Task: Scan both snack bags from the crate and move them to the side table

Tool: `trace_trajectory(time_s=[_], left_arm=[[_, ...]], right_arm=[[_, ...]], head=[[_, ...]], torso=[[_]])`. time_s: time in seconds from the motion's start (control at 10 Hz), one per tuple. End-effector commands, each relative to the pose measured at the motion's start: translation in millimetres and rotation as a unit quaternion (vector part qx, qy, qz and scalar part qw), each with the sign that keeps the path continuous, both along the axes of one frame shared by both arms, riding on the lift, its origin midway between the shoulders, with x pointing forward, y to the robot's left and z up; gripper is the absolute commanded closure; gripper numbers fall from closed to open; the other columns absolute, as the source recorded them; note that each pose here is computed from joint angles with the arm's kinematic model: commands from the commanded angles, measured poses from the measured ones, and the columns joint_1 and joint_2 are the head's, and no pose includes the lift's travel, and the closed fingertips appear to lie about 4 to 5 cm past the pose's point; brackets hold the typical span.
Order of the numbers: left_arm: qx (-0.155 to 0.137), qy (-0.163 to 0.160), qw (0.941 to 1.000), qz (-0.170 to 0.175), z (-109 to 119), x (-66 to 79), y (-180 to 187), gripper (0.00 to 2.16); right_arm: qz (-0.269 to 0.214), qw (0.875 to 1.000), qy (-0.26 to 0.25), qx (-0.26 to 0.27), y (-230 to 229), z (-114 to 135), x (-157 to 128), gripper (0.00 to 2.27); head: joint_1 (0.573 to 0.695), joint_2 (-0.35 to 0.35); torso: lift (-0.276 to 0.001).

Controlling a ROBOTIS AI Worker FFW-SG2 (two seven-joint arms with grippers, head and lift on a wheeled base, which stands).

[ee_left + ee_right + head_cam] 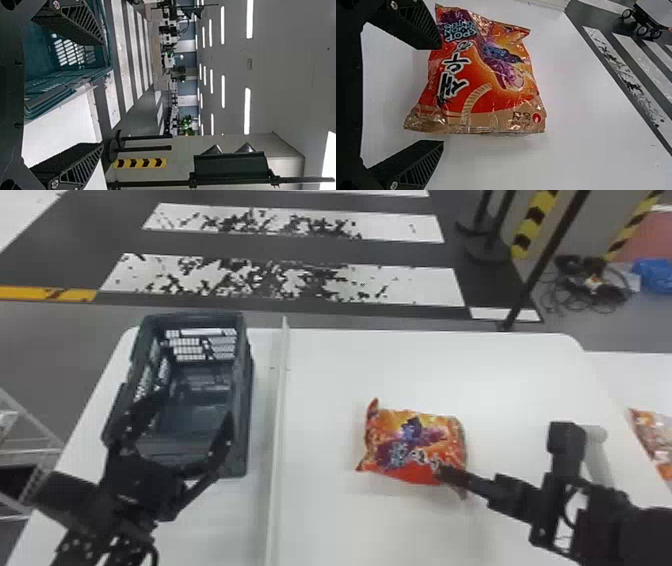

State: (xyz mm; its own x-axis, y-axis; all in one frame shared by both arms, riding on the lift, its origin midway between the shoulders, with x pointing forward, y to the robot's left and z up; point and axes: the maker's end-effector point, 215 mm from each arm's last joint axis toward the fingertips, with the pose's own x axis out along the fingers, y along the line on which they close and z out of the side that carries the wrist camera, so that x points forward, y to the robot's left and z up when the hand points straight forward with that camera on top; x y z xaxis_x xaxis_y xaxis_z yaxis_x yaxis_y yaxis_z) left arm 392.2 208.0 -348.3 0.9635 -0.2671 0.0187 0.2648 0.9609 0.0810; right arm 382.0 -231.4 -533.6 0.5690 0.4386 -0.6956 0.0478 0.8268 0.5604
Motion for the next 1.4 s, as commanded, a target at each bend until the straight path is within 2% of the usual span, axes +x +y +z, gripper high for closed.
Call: trace_trajectory(time_s=[0.0, 0.4, 0.5, 0.7, 0.8, 0.9, 1.1, 1.3], left_arm=[[0.000, 0.002, 1.0000, 0.001, -2, -0.2, 1, 0.09], [0.001, 0.005, 1.0000, 0.001, -5, -0.6, 2, 0.09], [0.001, 0.005, 1.0000, 0.000, -5, -0.7, 2, 0.09], [0.002, 0.005, 1.0000, 0.003, -6, -0.5, 5, 0.09], [0.001, 0.005, 1.0000, 0.003, -5, -0.5, 5, 0.09], [0.001, 0.006, 1.0000, 0.002, -6, -0.7, 4, 0.09], [0.002, 0.006, 1.0000, 0.003, -6, -0.6, 5, 0.09], [0.002, 0.007, 1.0000, 0.003, -7, -0.8, 5, 0.09]], right_arm=[[0.001, 1.000, 0.004, 0.003, -3, -4, 6, 0.08], [0.002, 1.000, 0.016, 0.021, -2, -14, 13, 0.09], [0.002, 0.999, 0.023, 0.024, -2, -17, 12, 0.21], [0.008, 0.999, 0.030, 0.029, -2, -19, 9, 0.91], [0.003, 0.999, 0.031, 0.021, -7, -21, 10, 1.76], [0.000, 0.999, 0.036, 0.018, -9, -23, 7, 2.17], [-0.006, 1.000, 0.007, 0.007, -18, -11, 12, 2.25], [-0.021, 0.997, -0.061, -0.045, -36, 28, 30, 2.25]], head=[[0.695, -0.034], [0.695, -0.036], [0.695, -0.034], [0.695, -0.033], [0.695, -0.031], [0.695, -0.033], [0.695, -0.040], [0.695, -0.055]], torso=[[-0.075], [-0.075], [-0.075], [-0.075], [-0.075], [-0.075], [-0.075], [-0.075]])
